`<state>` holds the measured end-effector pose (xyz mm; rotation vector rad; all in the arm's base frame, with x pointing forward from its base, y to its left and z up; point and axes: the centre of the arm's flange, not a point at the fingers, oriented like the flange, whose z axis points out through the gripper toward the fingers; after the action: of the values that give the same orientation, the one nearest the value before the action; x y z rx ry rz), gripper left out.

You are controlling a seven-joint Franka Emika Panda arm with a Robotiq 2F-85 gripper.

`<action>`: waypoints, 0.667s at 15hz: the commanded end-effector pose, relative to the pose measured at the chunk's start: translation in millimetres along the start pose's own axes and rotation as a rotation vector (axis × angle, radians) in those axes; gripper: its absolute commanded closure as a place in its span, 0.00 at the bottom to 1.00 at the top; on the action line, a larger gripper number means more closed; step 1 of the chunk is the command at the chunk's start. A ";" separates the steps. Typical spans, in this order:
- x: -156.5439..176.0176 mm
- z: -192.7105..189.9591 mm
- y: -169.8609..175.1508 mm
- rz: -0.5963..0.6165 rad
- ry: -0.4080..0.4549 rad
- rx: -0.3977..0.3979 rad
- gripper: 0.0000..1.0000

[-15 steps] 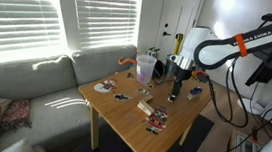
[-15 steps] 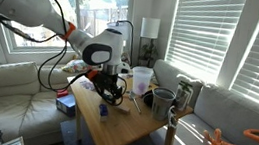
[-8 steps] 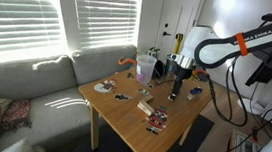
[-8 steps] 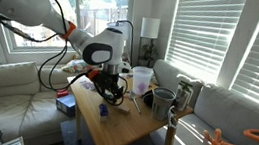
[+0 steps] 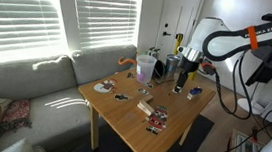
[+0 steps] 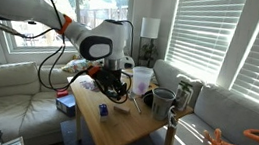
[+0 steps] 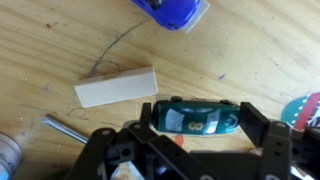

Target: Place the toy cars on top of two stacked wooden blocks each

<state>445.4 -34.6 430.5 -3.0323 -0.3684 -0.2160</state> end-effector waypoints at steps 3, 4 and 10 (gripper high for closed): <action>-26.8 -11.7 23.9 -0.082 -0.027 -0.019 0.39; -28.5 -11.7 28.9 -0.092 -0.027 -0.021 0.39; -31.7 -7.8 48.1 -0.146 -0.016 -0.013 0.39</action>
<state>431.9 -79.9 431.7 -3.0323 -0.5246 -0.1964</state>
